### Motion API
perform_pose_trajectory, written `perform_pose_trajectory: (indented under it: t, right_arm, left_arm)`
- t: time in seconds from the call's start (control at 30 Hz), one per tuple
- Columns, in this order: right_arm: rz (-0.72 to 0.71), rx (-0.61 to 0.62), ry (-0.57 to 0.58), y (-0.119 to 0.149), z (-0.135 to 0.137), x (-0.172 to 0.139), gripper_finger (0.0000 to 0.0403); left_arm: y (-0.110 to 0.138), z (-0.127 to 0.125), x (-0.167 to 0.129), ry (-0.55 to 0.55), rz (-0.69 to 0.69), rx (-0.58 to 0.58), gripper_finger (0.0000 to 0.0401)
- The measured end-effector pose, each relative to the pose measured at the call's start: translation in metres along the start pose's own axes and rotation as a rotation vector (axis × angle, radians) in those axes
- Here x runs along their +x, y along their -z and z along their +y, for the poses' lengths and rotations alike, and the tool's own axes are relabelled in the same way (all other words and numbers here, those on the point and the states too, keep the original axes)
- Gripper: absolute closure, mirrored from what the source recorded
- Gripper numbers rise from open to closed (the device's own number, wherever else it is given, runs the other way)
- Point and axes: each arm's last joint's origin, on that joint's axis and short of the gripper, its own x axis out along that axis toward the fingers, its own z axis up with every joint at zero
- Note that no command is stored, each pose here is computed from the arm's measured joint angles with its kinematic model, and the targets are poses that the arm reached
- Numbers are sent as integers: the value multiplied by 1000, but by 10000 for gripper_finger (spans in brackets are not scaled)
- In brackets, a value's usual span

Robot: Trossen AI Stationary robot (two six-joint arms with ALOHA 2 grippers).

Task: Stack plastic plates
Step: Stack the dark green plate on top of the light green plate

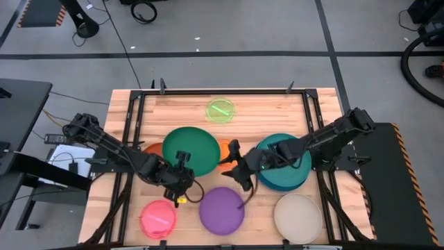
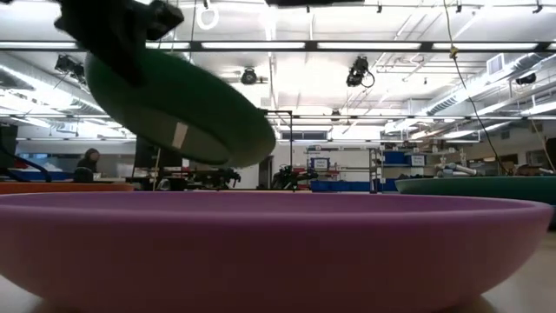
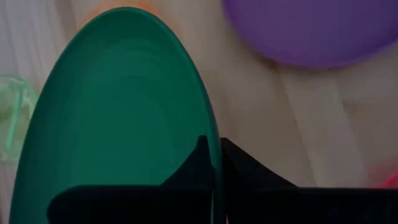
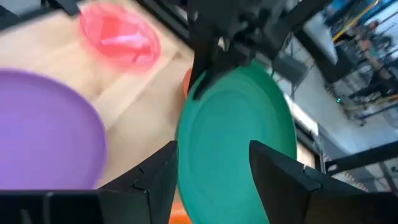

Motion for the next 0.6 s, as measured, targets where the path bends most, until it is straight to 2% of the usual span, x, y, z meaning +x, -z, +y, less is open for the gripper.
perform_pose_trajectory:
  t: [0.23, 0.5, 0.6]
  right_arm:
    - [-34, 54, -143, 8, -4, 4, 162]
    - [74, 29, -164, 14, 0, -3, 148]
    - [113, 80, -186, 21, 1, 2, 153]
  left_arm:
    - [9, 16, 12, 25, -32, 24, 384]
    - [1, 22, 19, 30, -82, 138, 384]
    - [0, 25, 20, 22, -87, 133, 384]
